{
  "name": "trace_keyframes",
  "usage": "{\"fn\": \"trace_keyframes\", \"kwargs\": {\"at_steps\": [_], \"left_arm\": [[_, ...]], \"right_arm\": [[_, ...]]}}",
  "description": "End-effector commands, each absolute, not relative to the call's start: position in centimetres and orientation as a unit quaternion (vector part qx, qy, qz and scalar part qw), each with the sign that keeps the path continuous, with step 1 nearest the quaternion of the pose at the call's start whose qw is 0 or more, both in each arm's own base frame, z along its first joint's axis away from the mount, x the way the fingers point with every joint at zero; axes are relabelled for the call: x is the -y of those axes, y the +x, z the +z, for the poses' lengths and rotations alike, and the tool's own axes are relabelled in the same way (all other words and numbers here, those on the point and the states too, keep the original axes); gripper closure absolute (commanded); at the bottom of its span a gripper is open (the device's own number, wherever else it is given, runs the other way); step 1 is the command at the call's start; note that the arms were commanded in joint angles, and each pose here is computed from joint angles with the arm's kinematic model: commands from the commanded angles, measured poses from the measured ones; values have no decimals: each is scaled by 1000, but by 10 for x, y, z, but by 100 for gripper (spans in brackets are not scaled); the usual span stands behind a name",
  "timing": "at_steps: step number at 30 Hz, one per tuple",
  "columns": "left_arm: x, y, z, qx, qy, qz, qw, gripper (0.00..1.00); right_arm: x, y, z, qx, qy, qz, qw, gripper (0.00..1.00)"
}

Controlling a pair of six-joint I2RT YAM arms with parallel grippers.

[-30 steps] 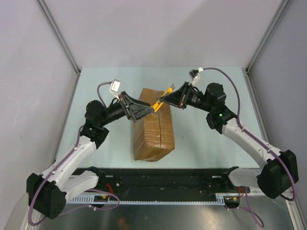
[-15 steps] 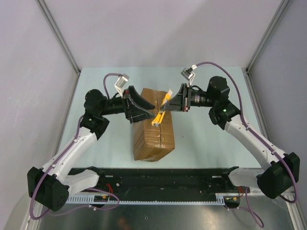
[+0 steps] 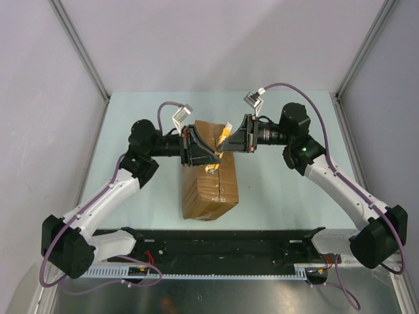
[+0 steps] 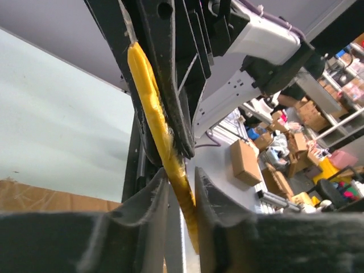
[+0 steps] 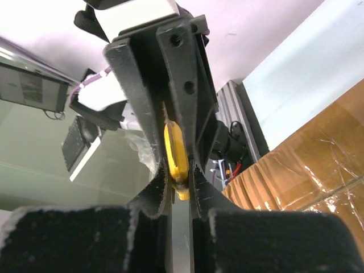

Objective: Unpack the express box
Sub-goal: Cut the express box at the center of the board.

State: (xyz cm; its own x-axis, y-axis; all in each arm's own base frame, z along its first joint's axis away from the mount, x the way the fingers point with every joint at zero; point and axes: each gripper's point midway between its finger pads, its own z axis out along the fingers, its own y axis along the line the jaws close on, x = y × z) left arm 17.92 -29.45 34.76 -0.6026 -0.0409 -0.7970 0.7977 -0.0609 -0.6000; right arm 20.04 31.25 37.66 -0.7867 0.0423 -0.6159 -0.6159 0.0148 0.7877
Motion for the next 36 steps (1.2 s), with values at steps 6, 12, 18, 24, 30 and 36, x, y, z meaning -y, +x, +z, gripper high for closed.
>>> {"fn": "trace_keyframes", "kwargs": {"at_steps": [6, 12, 18, 24, 30, 36], "left_arm": [[297, 186, 382, -587, 312, -649, 370, 100], [286, 211, 425, -585, 222, -629, 461, 100], [262, 222, 475, -556, 128, -623, 535, 100], [257, 222, 497, -538, 107, -624, 556, 100], [264, 221, 490, -545, 110, -630, 542, 100], [269, 218, 486, -547, 117, -631, 537, 100]], "right_arm": [[-311, 207, 411, -636, -229, 658, 332, 39], [-304, 213, 434, -617, -210, 638, 410, 15], [-301, 214, 448, -603, -199, 626, 453, 14], [-319, 199, 462, -562, -228, 662, 440, 14], [-331, 198, 470, -551, -229, 672, 440, 24], [-338, 200, 472, -551, -228, 673, 438, 41]]}}
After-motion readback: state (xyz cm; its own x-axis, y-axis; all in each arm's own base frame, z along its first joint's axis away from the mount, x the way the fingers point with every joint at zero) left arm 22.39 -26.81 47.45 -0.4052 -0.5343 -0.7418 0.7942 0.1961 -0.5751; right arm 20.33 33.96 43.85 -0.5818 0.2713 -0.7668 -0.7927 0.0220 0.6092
